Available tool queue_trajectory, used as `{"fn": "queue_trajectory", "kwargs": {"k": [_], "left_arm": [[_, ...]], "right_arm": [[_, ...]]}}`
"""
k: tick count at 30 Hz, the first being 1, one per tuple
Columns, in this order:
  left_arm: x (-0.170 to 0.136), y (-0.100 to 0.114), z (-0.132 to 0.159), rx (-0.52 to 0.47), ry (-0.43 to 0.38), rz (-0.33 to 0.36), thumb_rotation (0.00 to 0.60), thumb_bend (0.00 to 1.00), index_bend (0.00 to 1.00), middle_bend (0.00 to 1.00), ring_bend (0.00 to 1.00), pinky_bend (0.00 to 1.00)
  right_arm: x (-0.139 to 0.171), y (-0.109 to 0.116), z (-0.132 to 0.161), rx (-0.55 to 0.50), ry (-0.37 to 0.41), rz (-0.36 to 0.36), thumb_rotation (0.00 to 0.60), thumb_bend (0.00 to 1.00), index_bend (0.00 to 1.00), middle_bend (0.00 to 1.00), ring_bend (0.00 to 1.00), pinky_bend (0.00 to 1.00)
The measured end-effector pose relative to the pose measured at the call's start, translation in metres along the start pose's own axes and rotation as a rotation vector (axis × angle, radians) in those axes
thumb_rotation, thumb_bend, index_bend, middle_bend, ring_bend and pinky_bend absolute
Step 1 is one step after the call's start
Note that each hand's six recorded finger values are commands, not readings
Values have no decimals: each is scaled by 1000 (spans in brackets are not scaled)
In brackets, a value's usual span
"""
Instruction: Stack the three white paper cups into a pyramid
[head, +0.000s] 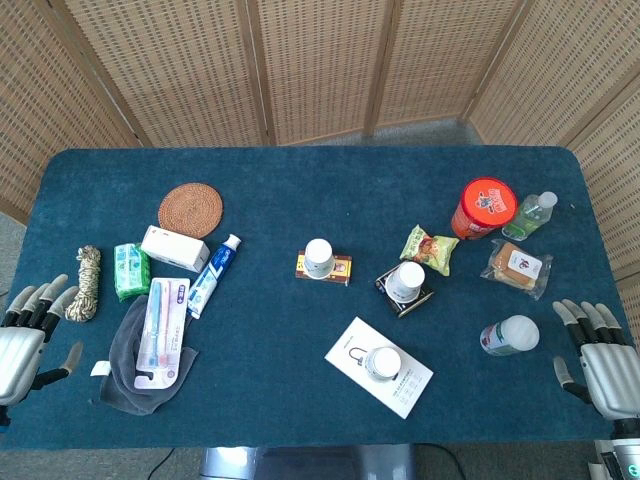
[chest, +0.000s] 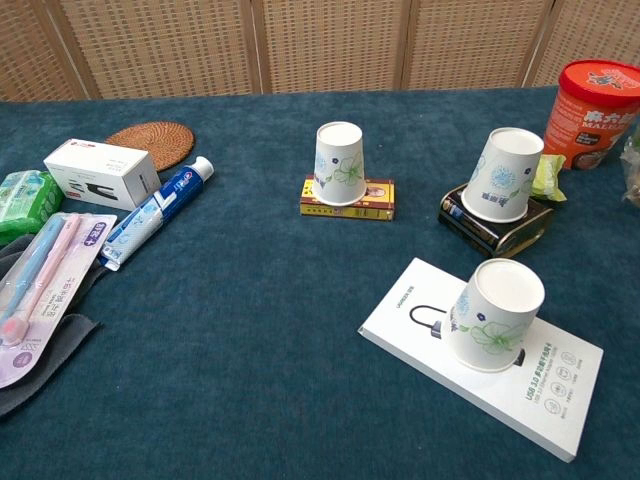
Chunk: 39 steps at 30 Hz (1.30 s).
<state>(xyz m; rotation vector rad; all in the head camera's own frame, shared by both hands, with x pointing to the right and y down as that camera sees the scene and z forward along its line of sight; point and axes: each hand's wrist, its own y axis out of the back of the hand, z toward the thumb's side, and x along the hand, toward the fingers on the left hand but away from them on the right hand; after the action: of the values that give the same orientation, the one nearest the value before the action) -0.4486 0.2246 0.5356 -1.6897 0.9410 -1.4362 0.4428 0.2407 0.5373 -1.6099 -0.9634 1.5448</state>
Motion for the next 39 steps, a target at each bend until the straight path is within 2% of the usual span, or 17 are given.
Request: {"fn": "queue_trajectory", "kwargs": {"k": [5,10,15,19,32,39], "left_arm": [[1,-6,1,-1,-4,-23,490,495,52,0,0,0],[2,-4,3,-14,-16,-11,492,495,37,0,0,0],[4,1,7,-16,-36,-3,495,495,36,0,0,0],[5,4,12,-48,-60,-3,494,495,33,0,0,0],[3,10,27,-32,-113,-36,493,495,32,0,0,0],[5,9,33,-32,-128,-48,491,495,32,0,0,0]], "right_arm": [[-1,-1,1,-5,-1,5,600,507,0,0,0,87],[0,0,5,-36,14,11,600,511,0,0,0,103],[0,6,13,-64,51,8,600,509,0,0,0,129],[-4,13,28,-98,114,11,598,510,0,0,0,129],[-51,28,81,-111,263,89,599,509,0,0,0,153],[-82,31,117,-106,340,131,600,446,0,0,0,153]]}}
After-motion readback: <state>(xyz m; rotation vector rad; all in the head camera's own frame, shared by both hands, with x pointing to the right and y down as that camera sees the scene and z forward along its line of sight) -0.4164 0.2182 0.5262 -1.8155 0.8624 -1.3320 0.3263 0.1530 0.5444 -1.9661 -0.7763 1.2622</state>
